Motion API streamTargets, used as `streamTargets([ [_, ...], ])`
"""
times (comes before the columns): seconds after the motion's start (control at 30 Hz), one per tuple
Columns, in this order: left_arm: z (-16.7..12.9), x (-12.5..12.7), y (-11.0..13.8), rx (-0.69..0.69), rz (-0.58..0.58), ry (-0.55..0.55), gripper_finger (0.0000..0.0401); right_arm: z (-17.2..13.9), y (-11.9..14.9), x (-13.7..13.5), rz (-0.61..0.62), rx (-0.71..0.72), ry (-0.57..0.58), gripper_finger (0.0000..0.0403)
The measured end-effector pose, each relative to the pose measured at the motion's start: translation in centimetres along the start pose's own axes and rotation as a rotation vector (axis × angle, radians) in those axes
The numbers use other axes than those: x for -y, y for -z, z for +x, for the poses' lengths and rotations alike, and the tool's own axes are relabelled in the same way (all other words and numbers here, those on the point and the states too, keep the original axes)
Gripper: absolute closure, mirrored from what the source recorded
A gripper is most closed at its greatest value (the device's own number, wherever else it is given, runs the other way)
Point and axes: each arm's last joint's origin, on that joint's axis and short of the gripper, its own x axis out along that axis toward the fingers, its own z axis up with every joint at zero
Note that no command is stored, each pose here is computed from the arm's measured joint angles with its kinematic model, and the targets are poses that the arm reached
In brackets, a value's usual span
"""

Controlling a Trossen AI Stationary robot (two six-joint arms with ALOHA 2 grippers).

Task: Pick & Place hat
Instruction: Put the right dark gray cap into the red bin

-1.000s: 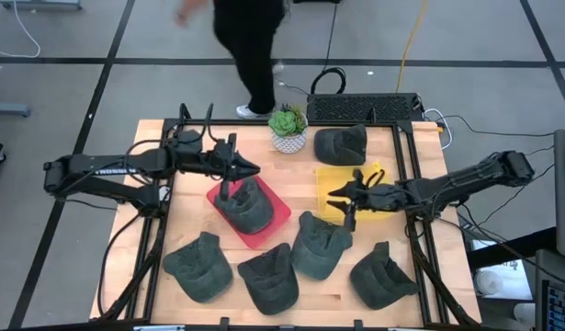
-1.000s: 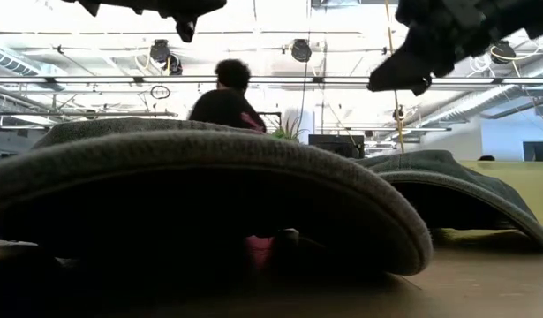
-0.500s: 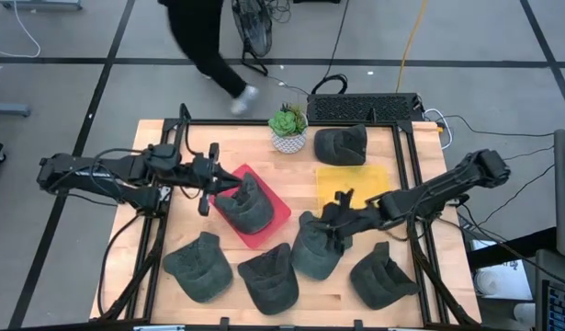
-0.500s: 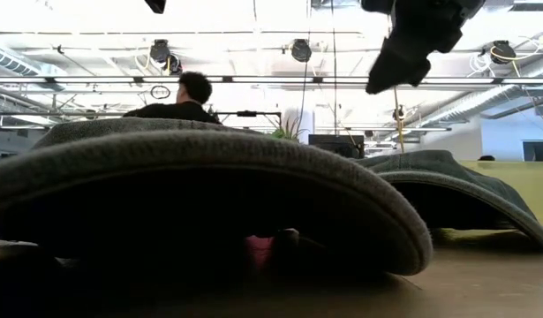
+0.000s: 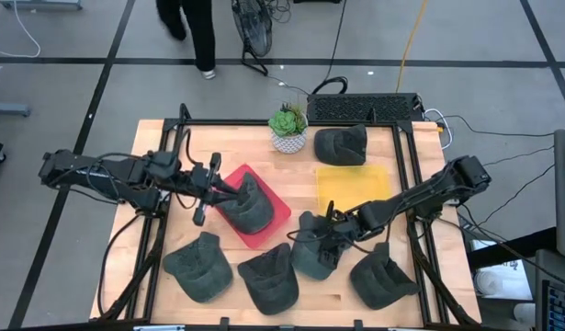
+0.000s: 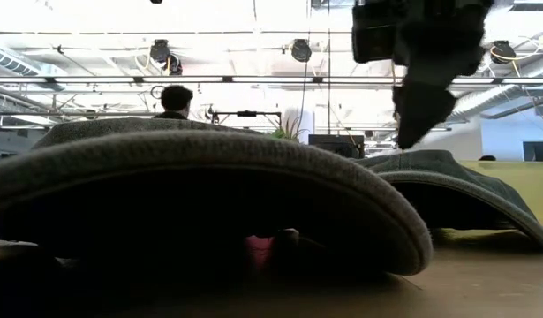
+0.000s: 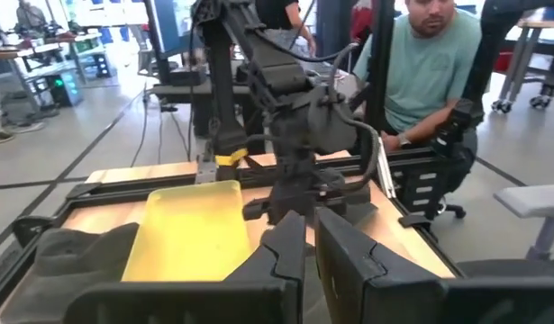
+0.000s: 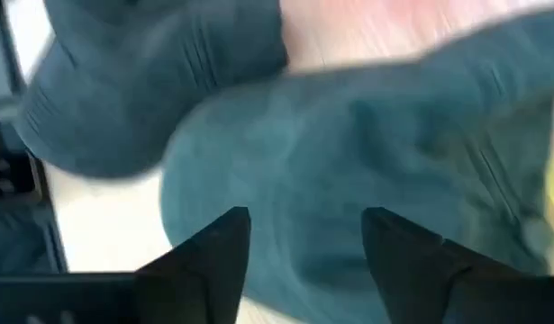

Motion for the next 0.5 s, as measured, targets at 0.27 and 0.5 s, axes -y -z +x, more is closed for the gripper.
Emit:
streamTargets([
  [0.27,0.0,0.3,0.0,-0.003,0.023,0.018,0.0371,2.3,0.2,0.3,0.013,-0.002,0.074,0.0194],
  [0.5,0.0,0.3,0.1,-0.006,0.028,0.018,0.0371,2.7,0.2,0.5,-0.019,-0.015,0.083,0.0223],
])
